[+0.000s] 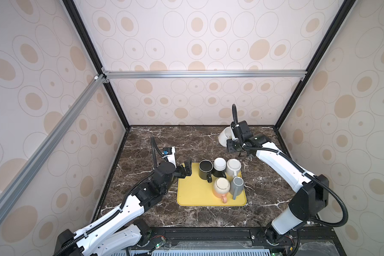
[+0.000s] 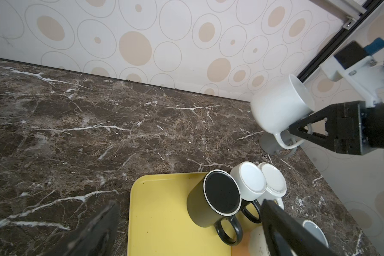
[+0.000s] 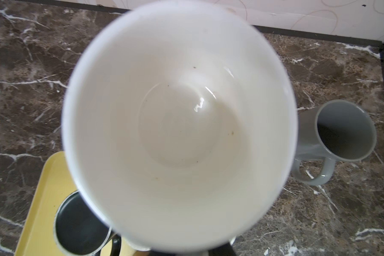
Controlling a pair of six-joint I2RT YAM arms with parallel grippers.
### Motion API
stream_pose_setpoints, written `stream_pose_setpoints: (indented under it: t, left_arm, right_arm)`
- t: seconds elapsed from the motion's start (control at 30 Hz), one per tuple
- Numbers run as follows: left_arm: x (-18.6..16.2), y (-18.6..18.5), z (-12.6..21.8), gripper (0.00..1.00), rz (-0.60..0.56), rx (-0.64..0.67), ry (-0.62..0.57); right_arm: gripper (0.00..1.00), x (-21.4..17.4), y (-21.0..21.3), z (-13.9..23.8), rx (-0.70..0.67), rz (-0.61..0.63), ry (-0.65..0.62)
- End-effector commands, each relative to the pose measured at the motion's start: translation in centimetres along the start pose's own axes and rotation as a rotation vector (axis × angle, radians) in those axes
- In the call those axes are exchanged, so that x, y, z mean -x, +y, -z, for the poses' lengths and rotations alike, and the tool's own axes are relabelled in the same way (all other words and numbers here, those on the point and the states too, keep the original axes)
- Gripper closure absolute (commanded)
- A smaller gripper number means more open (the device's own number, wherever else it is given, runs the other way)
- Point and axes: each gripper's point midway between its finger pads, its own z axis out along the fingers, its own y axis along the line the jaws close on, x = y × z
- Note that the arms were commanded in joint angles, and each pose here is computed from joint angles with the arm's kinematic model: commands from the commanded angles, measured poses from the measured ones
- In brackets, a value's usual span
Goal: Turn the mug right side up
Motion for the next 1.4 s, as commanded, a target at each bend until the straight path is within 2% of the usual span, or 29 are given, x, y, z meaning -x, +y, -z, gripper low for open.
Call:
stream_pose_setpoints:
  t: [0.0, 0.3, 0.47, 0.83, 0.87, 1.37]
  left_arm:
    - [0.3, 0.2, -0.5, 0.0, -0.028, 0.019, -0.013]
    - [-0.3, -0.1, -1.2, 0.0, -0.03, 0.007, 0.004]
    - [-0.5, 0.0, -1.2, 0.0, -0.022, 0.004, 0.001]
    - [-1.1, -0.4, -1.8, 0.0, -0.018, -0.01, 0.011]
    - [-1.1, -0.3, -1.8, 0.0, -0.013, -0.011, 0.008]
    - [-1.5, -0.5, -2.0, 0.0, -0.004, -0.017, 0.018]
  right_arm:
    - [1.0, 3.1, -1.3, 0.7, -0.034, -0.029, -0.101]
    - [1.0, 3.6, -4.7, -3.0, -0.196, 0.035, -0.026]
    - [1.0, 2.8, -6.8, -5.0, -0.241, 0.014, -0.008]
    - [1.0, 0.0, -9.0, -8.9, -0.247, -0.027, 0.055]
    - [1.0, -0.3, -10.3, -9.2, -0.259, -0.051, 0.071]
    - [1.0, -2.7, -10.6, -12.3, -0.24, -0.082, 0.122]
